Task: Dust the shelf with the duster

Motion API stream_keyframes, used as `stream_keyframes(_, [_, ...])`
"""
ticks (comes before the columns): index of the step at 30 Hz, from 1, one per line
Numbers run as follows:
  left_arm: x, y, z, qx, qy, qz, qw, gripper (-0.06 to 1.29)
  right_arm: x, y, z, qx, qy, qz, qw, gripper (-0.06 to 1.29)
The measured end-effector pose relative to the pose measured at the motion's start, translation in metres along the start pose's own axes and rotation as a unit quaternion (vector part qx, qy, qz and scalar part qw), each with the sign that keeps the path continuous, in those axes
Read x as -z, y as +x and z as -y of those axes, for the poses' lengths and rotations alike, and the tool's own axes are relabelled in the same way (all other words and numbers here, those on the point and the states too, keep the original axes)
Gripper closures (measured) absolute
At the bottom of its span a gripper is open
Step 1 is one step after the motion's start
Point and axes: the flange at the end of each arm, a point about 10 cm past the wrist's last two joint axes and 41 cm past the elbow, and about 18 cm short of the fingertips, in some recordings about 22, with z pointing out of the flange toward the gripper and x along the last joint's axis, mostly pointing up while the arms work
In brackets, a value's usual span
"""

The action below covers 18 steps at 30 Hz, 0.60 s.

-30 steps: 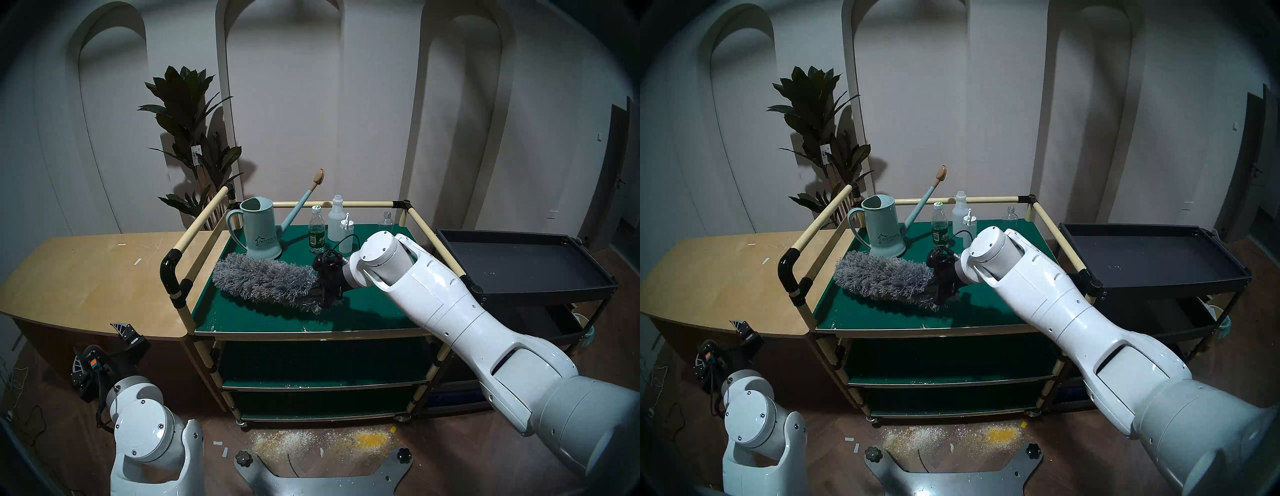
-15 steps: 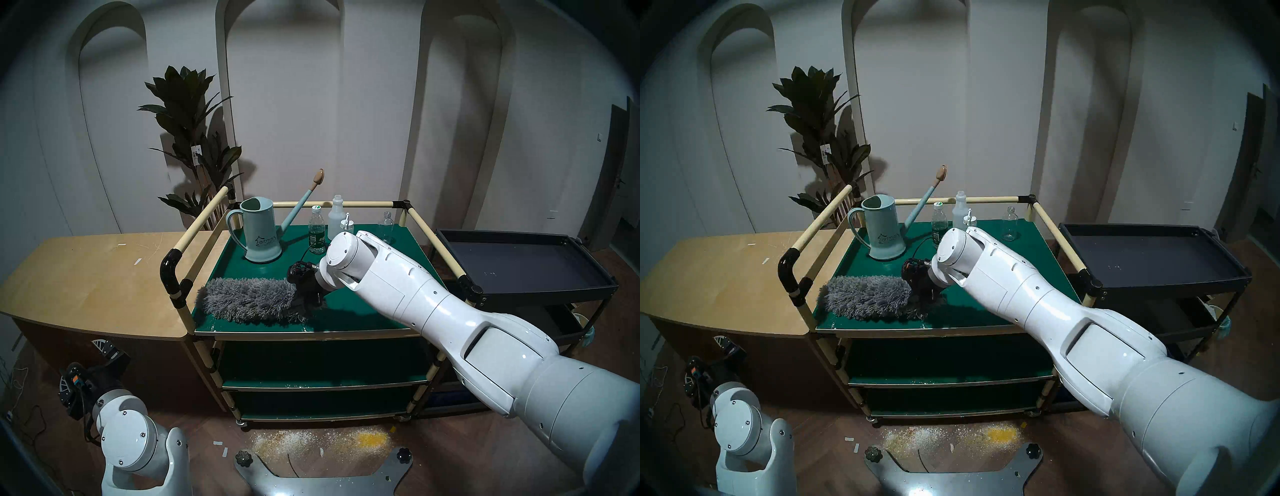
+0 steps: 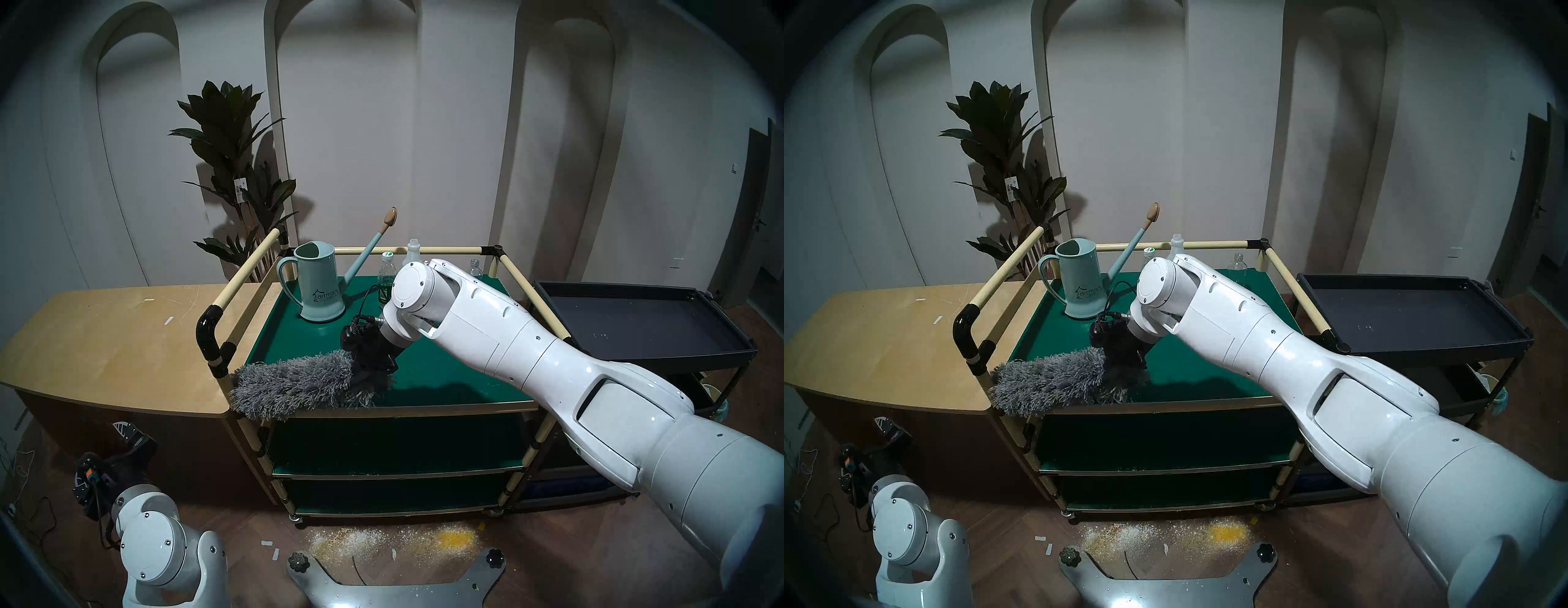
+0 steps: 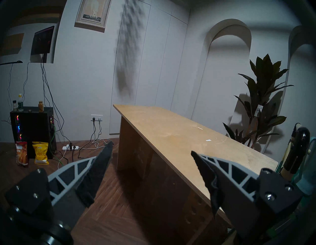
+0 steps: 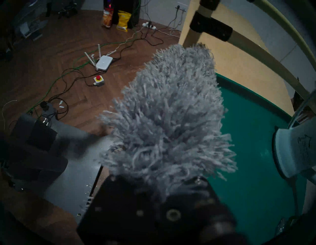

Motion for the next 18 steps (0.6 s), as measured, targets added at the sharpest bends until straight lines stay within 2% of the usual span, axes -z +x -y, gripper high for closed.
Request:
stream_keyframes(5, [0.004,-0.002,-0.004,0.002,-0.008,0.004,1.0,-0.02,0.017,0.011,0.009,0.003,0.035,-0.022,0.9992,1.24])
stream_keyframes(9, [0.008,-0.005,-0.007,0.003,-0.014,0.008,0.9999,-0.02,0.03,0.022,0.021,-0.003,0.073,-0.048,0.9962,1.24])
stream_keyframes(11, [0.01,-0.006,-0.009,0.003,-0.017,0.009,0.9998,-0.02,0.038,0.027,0.026,-0.009,0.081,-0.06,0.9949,1.24])
stream_keyframes(13, [0.012,-0.007,-0.01,0.002,-0.02,0.01,0.9998,-0.02,0.046,0.031,0.027,-0.017,0.07,-0.069,0.995,1.24])
stream_keyframes(18, [0.017,-0.007,-0.014,-0.002,-0.028,0.008,0.9996,-0.02,0.067,0.03,0.024,-0.052,0.018,-0.083,0.9951,1.24])
